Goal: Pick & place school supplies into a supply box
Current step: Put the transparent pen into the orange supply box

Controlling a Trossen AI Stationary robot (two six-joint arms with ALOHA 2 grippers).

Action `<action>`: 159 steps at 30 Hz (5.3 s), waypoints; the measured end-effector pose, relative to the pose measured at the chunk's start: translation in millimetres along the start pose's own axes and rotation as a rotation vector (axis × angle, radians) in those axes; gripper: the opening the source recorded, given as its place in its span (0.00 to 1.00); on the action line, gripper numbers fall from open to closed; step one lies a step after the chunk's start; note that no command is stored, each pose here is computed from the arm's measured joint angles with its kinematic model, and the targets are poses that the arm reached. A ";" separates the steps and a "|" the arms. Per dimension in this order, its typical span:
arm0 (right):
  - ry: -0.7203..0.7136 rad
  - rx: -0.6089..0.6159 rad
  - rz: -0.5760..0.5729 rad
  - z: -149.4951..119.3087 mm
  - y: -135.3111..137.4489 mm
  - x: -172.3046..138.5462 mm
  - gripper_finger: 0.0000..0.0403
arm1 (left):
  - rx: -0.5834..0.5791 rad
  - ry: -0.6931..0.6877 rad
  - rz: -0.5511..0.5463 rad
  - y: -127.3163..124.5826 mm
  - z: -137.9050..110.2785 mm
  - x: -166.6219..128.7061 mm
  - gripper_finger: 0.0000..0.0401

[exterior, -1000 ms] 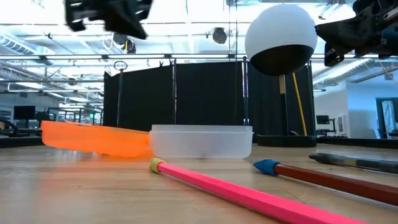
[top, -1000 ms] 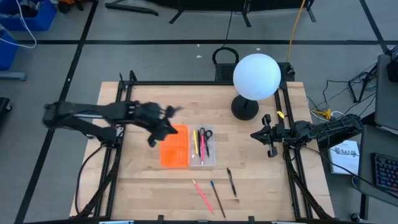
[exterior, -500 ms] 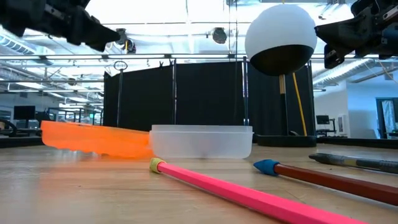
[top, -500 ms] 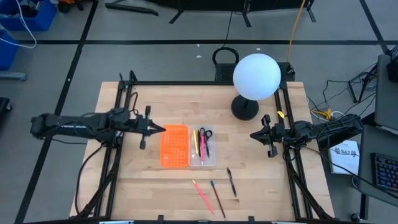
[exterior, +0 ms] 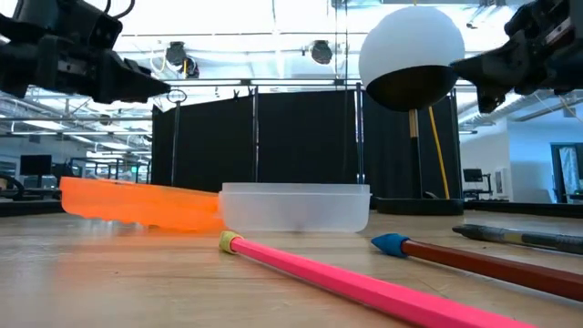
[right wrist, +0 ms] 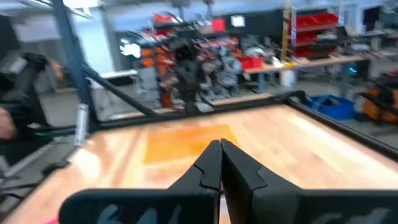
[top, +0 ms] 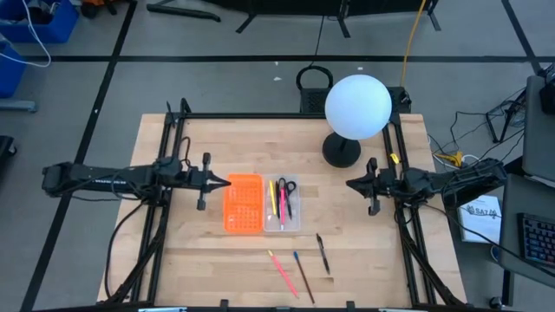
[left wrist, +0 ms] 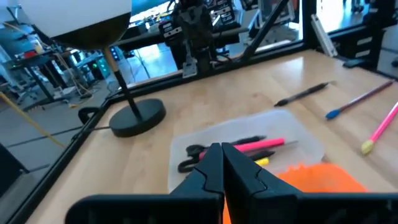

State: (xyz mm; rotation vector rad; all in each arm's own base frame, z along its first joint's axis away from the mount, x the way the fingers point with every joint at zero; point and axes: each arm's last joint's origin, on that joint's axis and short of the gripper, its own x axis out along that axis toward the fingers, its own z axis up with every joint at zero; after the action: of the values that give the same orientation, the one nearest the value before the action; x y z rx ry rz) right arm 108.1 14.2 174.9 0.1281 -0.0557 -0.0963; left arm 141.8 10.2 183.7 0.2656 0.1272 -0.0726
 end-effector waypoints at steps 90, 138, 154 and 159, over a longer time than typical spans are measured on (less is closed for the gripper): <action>1.332 0.700 -0.897 -67.6 193.9 171.4 0.48 | -0.239 -0.148 0.152 -2.2 10.0 -51.7 0.10; 0.737 0.937 -0.449 41.3 100.2 210.7 0.05 | -0.320 -0.191 0.140 -1.6 13.4 -52.3 0.10; 0.911 1.069 -0.426 -19.1 44.4 257.2 0.05 | -0.268 -0.196 0.163 -0.9 14.3 -52.6 0.10; 0.879 1.056 -0.481 -20.6 28.8 260.0 0.05 | -0.264 -0.210 0.166 -0.5 15.6 -52.9 0.10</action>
State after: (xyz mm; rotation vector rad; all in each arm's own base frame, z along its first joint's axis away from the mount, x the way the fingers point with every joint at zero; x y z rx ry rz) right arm 370.4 19.3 171.1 1.2275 0.8209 -0.4779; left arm 91.2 8.5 205.6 0.0032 -0.0942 0.0815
